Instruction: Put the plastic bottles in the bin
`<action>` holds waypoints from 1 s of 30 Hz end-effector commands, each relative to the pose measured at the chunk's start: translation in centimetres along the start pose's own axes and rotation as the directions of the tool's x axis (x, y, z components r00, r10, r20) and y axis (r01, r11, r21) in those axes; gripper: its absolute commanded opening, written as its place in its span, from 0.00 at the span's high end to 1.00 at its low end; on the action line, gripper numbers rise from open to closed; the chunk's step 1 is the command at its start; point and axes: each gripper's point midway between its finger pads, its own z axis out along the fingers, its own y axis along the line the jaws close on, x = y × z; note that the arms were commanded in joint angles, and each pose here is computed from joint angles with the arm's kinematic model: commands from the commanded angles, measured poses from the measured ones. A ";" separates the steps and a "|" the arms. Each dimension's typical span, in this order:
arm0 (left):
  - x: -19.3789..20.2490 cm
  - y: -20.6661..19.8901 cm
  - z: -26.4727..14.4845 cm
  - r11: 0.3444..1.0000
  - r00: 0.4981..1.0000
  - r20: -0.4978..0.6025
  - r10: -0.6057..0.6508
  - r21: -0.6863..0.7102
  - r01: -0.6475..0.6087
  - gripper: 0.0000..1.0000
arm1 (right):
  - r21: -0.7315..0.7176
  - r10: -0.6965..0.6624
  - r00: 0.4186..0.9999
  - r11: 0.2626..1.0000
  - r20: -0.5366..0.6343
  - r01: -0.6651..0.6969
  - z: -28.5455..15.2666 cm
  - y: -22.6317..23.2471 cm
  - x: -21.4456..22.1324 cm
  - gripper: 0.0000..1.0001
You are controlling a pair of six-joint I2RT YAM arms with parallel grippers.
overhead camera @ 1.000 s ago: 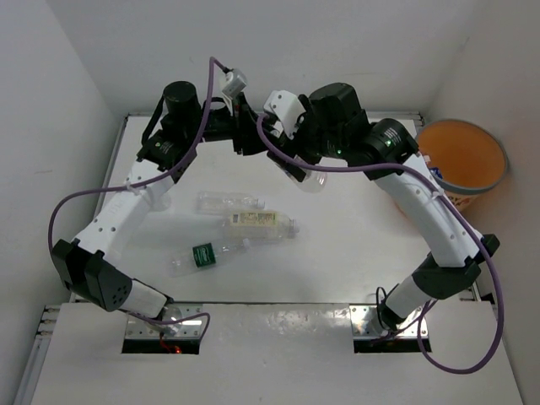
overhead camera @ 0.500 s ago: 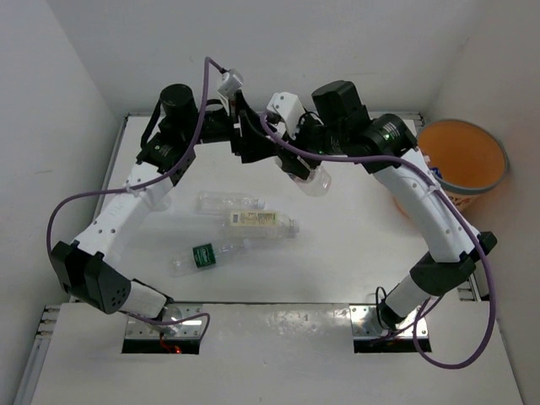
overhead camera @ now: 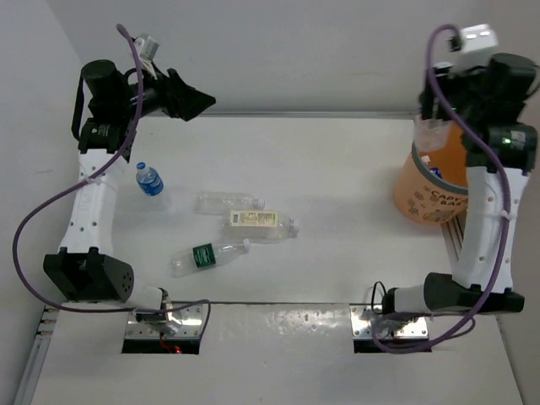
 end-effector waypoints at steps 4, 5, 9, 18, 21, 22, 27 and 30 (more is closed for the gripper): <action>4.5 6.6 -3.4 0.972 0.985 -0.104 -0.135 -0.207 0.111 0.00 | 0.246 0.175 0.974 0.947 0.143 -0.206 -2.3 -11.3 -0.5 0.94; 4.3 7.3 -4.1 0.965 0.988 -0.099 -0.122 -0.243 0.095 0.00 | 0.267 0.196 0.973 0.938 0.123 -0.222 -1.8 -13.2 0.8 0.94; 3.8 10.8 -8.4 0.881 0.989 -0.145 -0.026 -0.470 -0.046 0.00 | 0.311 0.306 0.949 0.896 0.081 -0.315 -1.4 -16.8 4.8 0.94; 3.5 14.5 -17.3 0.706 0.962 -0.271 -0.036 -0.688 -0.168 0.00 | 0.339 0.420 0.906 0.860 -0.044 -0.382 1.3 -19.7 12.5 0.63; 4.1 15.2 -19.2 0.712 0.952 -0.294 -0.081 -0.685 -0.151 0.00 | 0.337 0.419 0.906 0.863 -0.059 -0.377 1.8 -19.4 13.0 0.24; 5.1 16.1 -19.5 0.726 0.944 -0.306 -0.120 -0.676 -0.127 0.00 | 0.336 0.413 0.909 0.865 -0.059 -0.372 1.8 -19.3 12.9 0.20; 8.5 16.1 -21.2 0.830 0.893 -0.402 -0.202 -0.554 -0.062 0.00 | 0.326 0.377 0.925 0.882 -0.055 -0.340 1.6 -18.2 11.3 0.09; 11.6 16.0 -21.9 0.869 0.855 -0.484 -0.185 -0.488 -0.088 0.00 | 0.291 0.359 0.932 0.898 -0.050 -0.331 1.3 -16.8 9.9 0.08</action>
